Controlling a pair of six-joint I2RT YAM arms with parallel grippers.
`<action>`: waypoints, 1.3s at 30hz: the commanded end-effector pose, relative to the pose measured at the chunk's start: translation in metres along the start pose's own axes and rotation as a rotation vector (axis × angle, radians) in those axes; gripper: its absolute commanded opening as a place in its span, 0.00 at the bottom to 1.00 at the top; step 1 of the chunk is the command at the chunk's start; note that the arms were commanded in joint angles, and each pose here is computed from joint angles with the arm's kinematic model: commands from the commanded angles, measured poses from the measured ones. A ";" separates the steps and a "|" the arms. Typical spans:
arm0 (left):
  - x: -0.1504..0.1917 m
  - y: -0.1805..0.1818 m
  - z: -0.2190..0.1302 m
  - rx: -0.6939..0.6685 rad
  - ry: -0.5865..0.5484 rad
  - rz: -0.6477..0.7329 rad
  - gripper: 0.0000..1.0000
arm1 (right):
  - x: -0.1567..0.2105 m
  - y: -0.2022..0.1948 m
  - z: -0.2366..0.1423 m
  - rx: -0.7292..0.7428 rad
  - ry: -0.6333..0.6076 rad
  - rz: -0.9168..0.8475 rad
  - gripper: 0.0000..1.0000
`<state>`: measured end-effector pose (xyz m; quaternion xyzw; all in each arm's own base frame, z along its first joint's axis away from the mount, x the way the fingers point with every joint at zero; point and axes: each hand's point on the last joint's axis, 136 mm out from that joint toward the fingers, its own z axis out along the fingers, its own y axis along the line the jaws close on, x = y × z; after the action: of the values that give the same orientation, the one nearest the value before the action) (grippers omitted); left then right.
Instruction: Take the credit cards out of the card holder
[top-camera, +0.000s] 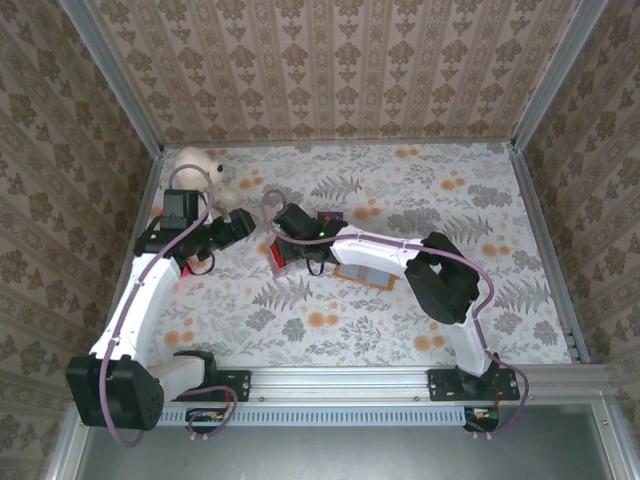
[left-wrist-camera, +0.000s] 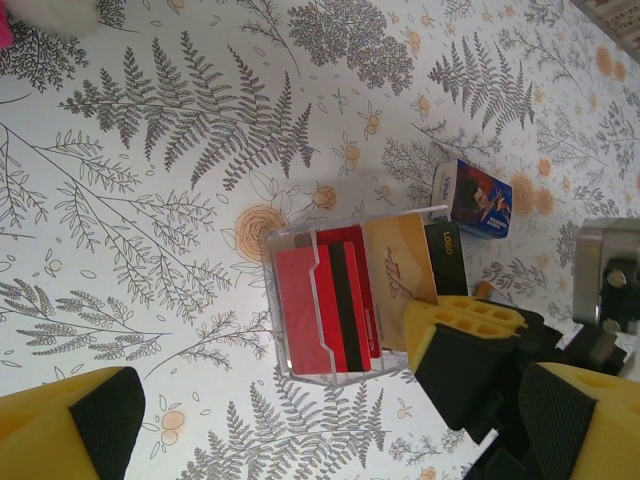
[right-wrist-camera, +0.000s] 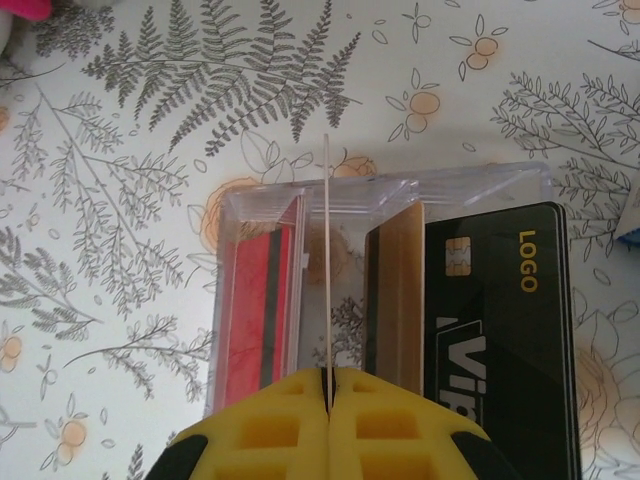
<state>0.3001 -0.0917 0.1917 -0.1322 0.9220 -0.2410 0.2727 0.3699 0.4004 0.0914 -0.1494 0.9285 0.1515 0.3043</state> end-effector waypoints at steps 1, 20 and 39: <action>0.006 0.002 0.001 0.008 0.025 0.011 1.00 | -0.007 -0.006 0.007 0.028 0.007 -0.026 0.00; 0.008 -0.001 0.003 0.045 0.038 0.007 1.00 | -0.015 -0.004 -0.026 -0.011 0.016 0.032 0.27; 0.026 -0.041 0.021 0.147 0.153 0.144 1.00 | 0.048 -0.109 -0.105 0.075 0.003 0.410 0.58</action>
<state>0.2932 -0.1302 0.1760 -0.0675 0.9282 -0.2910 0.2218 0.3255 0.2801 0.1401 -0.0064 0.9375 0.1933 0.2893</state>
